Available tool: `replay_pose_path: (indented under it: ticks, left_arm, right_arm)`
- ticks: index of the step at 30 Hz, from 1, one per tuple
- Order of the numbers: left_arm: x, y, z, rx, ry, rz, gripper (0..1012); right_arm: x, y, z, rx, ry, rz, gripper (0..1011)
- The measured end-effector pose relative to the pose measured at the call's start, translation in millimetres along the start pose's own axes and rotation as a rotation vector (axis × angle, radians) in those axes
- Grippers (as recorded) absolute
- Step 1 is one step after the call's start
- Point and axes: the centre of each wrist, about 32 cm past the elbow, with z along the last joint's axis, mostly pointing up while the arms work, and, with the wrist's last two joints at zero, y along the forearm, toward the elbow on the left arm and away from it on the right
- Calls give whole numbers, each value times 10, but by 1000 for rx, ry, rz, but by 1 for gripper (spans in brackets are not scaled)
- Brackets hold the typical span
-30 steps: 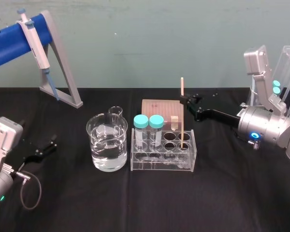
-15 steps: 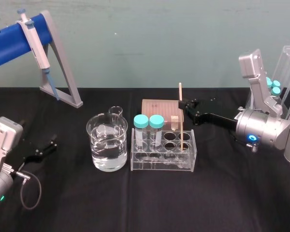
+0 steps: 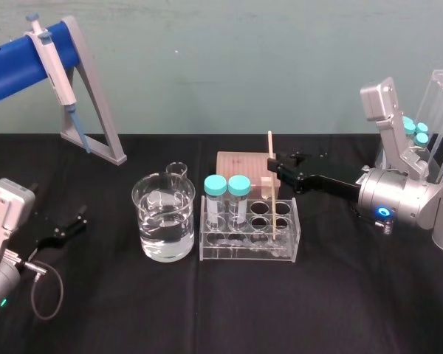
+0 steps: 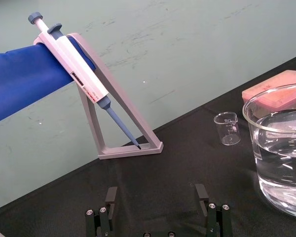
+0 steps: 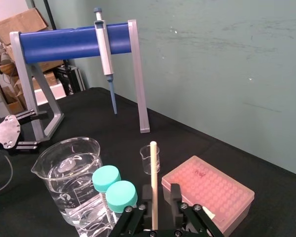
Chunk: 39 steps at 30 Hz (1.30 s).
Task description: Hold the thermometer with one hand and immerse one end into the beaker, then reinsert it into the test tube rack.
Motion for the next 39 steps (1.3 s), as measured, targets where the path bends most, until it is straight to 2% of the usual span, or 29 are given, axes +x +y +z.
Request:
replay_pose_path:
  ticks: [4, 5, 20, 23, 25, 26, 27, 30, 31, 32, 33, 37, 39]
  left_arm:
    - [0, 0, 0, 0, 0, 0, 1004]
    - [0, 0, 0, 0, 0, 0, 1004]
    - [0, 0, 0, 0, 0, 0, 1004]
    - [0, 0, 0, 0, 0, 0, 1004]
    - [0, 0, 0, 0, 0, 0, 1004]
    - [0, 0, 0, 0, 0, 0, 1004]
    - [0, 0, 0, 0, 0, 0, 1004]
    - [0, 0, 0, 0, 0, 0, 1004]
    - [0, 0, 0, 0, 0, 0, 1004]
    - [0, 0, 0, 0, 0, 0, 1004]
    - [0, 0, 0, 0, 0, 0, 1004]
    - [0, 0, 0, 0, 0, 0, 1004]
    - [0, 0, 0, 0, 0, 0, 1004]
  right_arm:
    - [-3, -8, 1, 3, 1, -9, 340]
    - [-1, -12, 2, 4, 1, -12, 409]
    - [6, -65, 3, 11, 1, -36, 862]
    - [1, -110, 93, 36, -17, -64, 958]
    - [-11, -133, 155, 55, -34, -90, 973]
    - [-22, -144, 188, 68, -44, -108, 1000]
    - [-52, -167, 250, 94, -67, -159, 1002]
    - [-118, -183, 303, 126, -95, -263, 1000]
    - [-159, -179, 311, 137, -106, -337, 1002]
    - [-159, -179, 311, 137, -106, -337, 1002]
    - [-232, -153, 278, 133, -107, -441, 1000]
    - [-338, -82, 162, 99, -97, -565, 1000]
    - [-371, -51, 100, 80, -92, -595, 1002]
